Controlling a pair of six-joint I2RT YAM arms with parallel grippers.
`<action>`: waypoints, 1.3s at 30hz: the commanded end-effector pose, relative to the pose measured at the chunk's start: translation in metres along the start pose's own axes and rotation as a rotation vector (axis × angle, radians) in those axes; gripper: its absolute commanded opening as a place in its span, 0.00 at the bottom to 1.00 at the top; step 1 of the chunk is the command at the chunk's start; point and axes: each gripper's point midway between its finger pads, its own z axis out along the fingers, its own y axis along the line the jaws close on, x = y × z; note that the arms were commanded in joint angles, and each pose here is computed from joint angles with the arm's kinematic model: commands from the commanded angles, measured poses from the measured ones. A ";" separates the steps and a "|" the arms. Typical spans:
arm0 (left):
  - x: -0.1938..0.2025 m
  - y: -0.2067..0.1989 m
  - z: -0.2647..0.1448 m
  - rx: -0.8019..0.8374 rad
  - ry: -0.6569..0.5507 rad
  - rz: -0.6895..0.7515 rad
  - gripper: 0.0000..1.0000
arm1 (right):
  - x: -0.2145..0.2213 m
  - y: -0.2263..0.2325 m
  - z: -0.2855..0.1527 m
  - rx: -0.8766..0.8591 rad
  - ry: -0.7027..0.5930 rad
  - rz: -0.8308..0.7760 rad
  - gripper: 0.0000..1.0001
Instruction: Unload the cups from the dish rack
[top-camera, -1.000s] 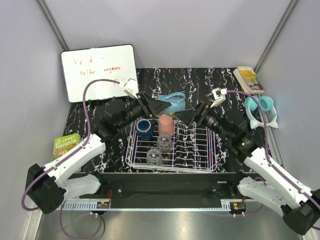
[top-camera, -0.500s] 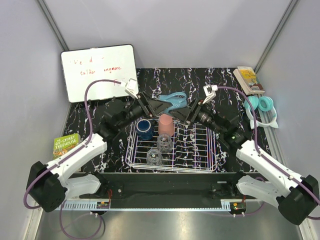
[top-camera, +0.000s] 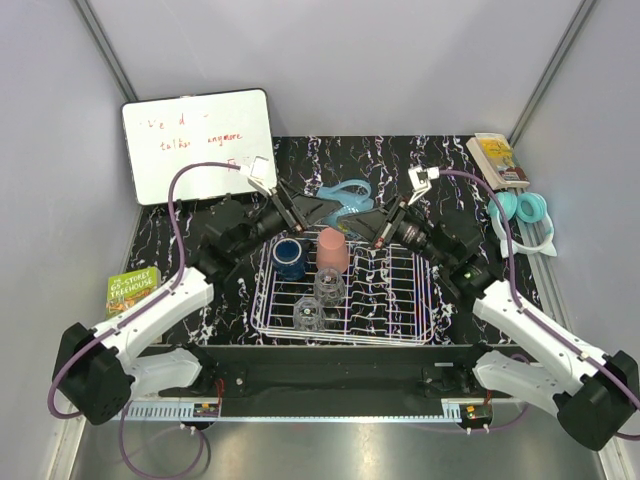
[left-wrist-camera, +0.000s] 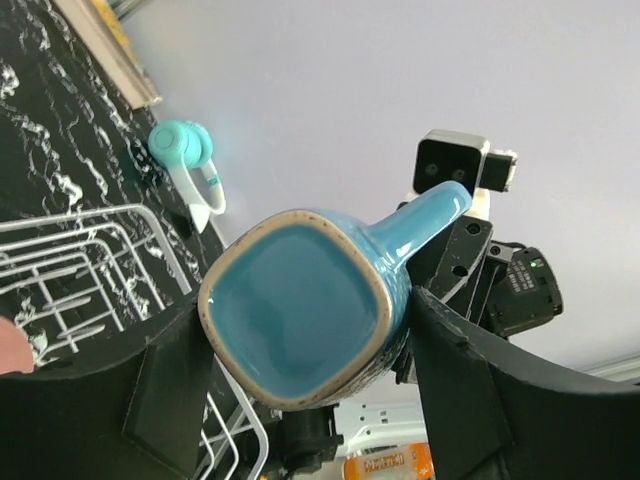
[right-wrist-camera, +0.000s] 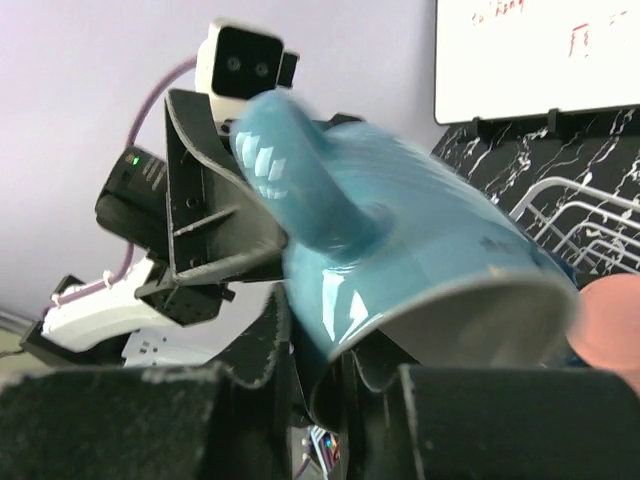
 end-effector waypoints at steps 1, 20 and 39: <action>-0.010 -0.014 -0.008 -0.027 0.008 0.226 0.97 | -0.009 -0.021 -0.018 0.171 -0.037 -0.071 0.00; -0.075 0.048 -0.089 -0.590 -0.278 0.277 0.99 | -0.121 -0.083 -0.072 1.024 -0.206 -0.307 0.00; -0.049 0.106 -0.137 -0.875 -0.209 0.253 0.99 | -0.163 -0.291 0.029 1.325 0.138 -0.090 0.00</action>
